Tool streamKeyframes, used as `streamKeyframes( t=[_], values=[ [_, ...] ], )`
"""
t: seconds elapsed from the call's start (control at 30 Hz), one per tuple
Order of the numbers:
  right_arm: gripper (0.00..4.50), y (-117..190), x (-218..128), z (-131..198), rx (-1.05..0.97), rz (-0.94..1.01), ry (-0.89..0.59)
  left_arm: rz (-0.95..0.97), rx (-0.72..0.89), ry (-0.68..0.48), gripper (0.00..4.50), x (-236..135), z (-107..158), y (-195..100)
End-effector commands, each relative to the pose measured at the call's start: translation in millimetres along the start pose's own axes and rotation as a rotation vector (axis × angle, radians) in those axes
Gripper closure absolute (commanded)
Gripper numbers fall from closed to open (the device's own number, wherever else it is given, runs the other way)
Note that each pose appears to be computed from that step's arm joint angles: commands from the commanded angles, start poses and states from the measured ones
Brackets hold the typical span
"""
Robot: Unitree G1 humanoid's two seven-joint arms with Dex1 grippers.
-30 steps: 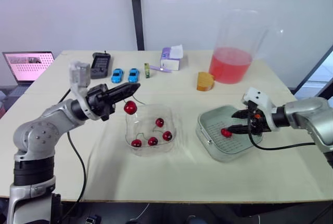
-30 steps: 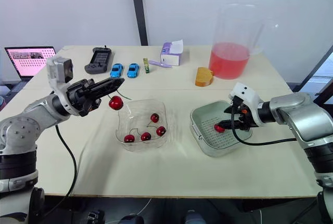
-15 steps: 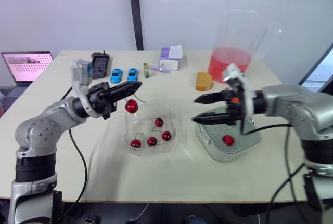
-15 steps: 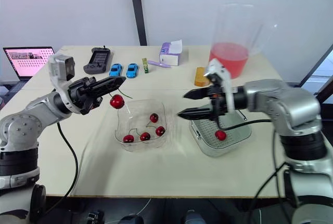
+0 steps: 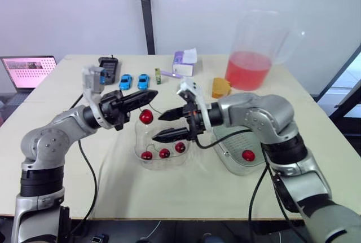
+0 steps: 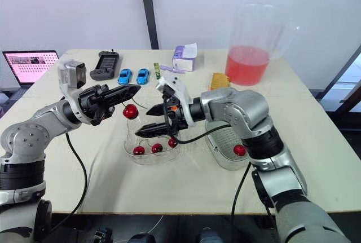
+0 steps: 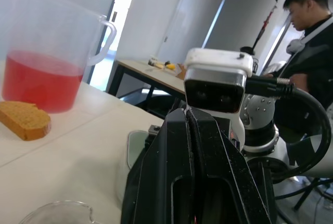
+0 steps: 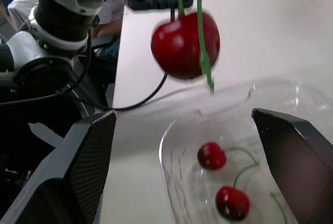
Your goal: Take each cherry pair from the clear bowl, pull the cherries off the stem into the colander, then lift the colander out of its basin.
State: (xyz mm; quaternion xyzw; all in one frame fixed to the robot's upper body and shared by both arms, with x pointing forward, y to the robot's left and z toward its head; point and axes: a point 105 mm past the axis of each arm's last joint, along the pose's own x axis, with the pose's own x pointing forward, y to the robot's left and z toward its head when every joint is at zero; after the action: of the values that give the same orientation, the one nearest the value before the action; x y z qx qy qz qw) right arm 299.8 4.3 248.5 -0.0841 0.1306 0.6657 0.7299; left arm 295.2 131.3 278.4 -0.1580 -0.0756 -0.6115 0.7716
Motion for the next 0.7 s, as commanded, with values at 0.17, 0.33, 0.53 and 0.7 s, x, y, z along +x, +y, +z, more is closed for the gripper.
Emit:
streamKeyframes(
  t=[0.17, 0.33, 0.53, 0.7],
  values=[
    [0.04, 1.4, 2.9, 25.1, -0.056, 0.008, -0.048, -0.014, 0.057, -0.025, 4.5, -0.1, 11.4, -7.7],
    [0.04, 3.4, 5.3, 31.6, -0.052, 0.019, -0.068, -0.009, 0.06, -0.031, 4.5, 0.0, 12.0, -6.9],
    [0.04, 2.8, 8.1, 36.3, -0.047, 0.018, -0.078, -0.015, 0.055, -0.039, 4.5, 1.6, 12.5, -6.8],
    [0.62, 0.4, 10.2, 36.5, -0.044, 0.01, -0.071, -0.013, 0.055, -0.041, 4.5, 2.4, 11.8, -5.2]
  ],
)
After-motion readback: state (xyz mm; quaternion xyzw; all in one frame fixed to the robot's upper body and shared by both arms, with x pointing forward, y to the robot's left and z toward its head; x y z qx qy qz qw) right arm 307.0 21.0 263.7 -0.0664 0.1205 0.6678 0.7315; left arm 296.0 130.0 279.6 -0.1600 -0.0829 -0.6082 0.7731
